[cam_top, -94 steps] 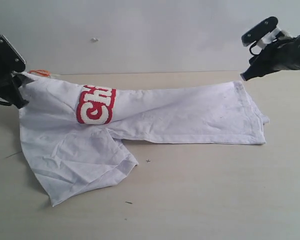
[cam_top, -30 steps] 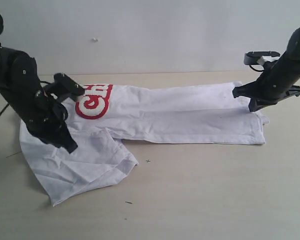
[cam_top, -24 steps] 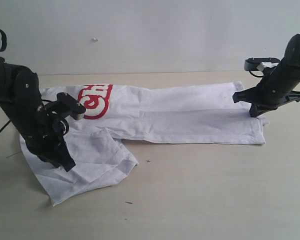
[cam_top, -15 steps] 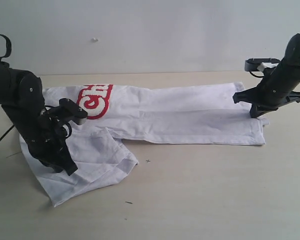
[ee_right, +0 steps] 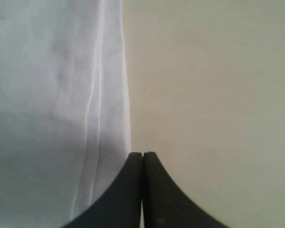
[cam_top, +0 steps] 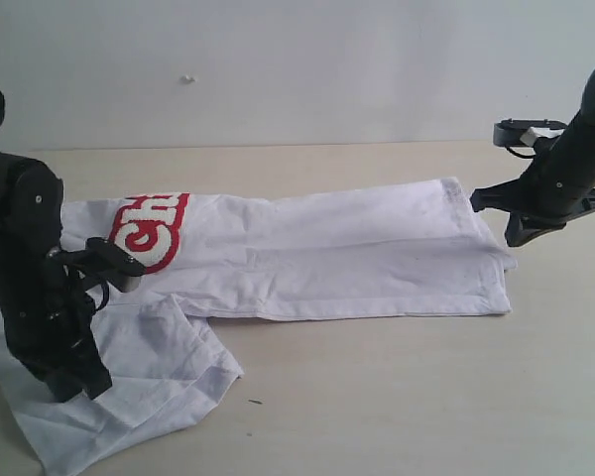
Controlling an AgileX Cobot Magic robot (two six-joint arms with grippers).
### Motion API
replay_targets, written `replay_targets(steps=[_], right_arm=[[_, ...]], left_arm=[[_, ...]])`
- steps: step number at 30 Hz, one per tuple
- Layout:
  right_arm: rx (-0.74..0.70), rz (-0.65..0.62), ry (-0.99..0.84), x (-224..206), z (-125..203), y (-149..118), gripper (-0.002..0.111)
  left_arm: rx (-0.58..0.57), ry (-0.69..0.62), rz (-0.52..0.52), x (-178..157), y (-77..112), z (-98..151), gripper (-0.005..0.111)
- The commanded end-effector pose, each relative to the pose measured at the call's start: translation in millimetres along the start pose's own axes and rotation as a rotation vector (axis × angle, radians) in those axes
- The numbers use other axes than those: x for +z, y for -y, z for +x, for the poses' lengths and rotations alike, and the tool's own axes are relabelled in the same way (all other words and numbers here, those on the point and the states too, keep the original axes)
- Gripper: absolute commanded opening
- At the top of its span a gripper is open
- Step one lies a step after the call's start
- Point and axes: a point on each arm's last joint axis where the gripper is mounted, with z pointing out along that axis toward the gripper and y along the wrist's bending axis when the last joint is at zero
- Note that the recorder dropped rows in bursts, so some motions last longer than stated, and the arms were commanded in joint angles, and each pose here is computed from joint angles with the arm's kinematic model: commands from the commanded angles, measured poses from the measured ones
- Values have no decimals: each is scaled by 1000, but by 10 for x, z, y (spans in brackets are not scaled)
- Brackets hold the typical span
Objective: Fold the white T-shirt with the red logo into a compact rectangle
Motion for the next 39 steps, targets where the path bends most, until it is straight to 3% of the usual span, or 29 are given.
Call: replay_targets(steps=[1, 5, 10, 12, 18, 24, 33, 38, 39], right_arm=[[-18, -45, 57, -187, 42, -69, 0], [-45, -134, 111, -371, 7, -174, 7], [-17, -148, 164, -288, -48, -173, 40], [2, -130, 201, -190, -89, -142, 43], [38, -235, 156, 175, -306, -170, 42], [40, -255, 189, 309, -515, -158, 42], [41, -247, 225, 340, -544, -145, 35], [18, -255, 189, 470, -494, -140, 0], [18, -255, 187, 481, -490, -139, 0]], left_arm=[[-24, -11, 4, -64, 27, 124, 0], [-23, 190, -77, -403, 16, 92, 0], [-90, 427, -103, -757, 53, 63, 0], [-116, 489, -90, -847, 76, 55, 0], [-188, 637, -48, -1102, 146, 81, 0], [-202, 657, -31, -1133, 162, 83, 0], [-213, 667, -18, -1138, 169, 75, 0], [-218, 669, -12, -1139, 172, 74, 0], [-218, 669, -12, -1139, 172, 74, 0]])
